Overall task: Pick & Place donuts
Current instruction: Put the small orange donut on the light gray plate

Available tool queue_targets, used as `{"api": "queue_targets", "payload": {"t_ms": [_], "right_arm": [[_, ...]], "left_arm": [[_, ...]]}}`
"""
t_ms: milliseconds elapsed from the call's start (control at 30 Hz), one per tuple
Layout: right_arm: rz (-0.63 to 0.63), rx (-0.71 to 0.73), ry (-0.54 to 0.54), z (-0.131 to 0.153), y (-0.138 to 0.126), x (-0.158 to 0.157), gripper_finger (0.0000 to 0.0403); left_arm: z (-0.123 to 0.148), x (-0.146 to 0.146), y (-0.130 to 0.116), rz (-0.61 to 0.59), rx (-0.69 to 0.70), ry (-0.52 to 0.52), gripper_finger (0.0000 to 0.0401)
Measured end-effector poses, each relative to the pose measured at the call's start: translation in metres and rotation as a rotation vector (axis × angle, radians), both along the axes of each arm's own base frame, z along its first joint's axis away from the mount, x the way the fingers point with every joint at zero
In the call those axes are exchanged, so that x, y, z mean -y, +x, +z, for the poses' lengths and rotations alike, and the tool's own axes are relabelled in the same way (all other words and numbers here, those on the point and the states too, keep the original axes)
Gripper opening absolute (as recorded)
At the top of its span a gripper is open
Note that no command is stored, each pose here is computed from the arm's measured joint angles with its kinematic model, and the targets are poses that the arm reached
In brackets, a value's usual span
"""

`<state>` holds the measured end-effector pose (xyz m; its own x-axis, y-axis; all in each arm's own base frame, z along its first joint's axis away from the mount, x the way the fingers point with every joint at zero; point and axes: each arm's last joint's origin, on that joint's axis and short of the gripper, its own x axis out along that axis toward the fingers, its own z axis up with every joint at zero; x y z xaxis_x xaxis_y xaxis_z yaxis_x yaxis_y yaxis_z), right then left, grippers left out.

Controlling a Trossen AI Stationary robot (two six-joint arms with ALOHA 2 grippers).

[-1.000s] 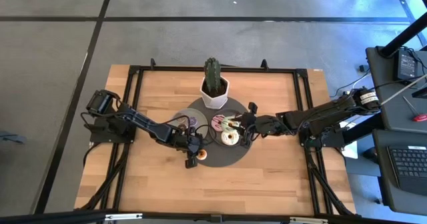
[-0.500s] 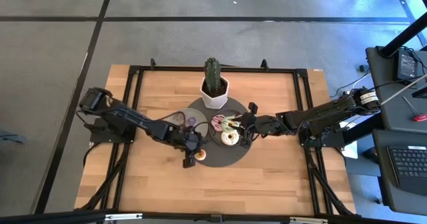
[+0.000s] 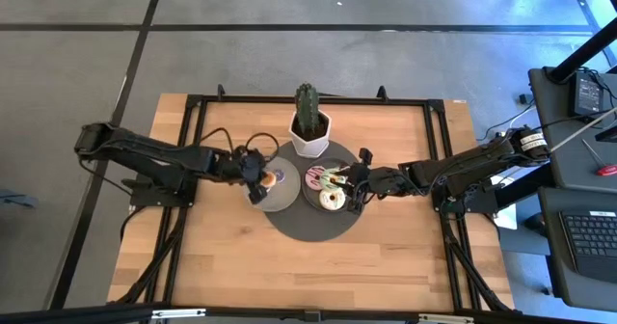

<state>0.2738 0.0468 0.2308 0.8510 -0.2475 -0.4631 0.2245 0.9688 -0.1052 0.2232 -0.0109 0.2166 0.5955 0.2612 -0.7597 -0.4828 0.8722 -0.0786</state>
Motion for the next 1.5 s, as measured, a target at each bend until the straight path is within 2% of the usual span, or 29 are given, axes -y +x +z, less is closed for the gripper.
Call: {"api": "queue_targets", "payload": {"t_ms": [133,400,1500], "right_arm": [[0.0,0.001,0.0,0.0,0.0,0.0,0.0129],[0.0,0.001,0.0,0.0,0.0,0.0,0.0129],[-0.015,0.0,-0.013,0.0,0.0,0.001,0.0129]], "left_arm": [[-0.019,-0.016,-0.004,0.089,-0.01,-0.026,0.0008],[-0.032,-0.031,-0.008,0.112,-0.012,-0.082,0.0005],[-0.049,-0.03,-0.001,0.129,-0.064,-0.05,0.0015]]}}
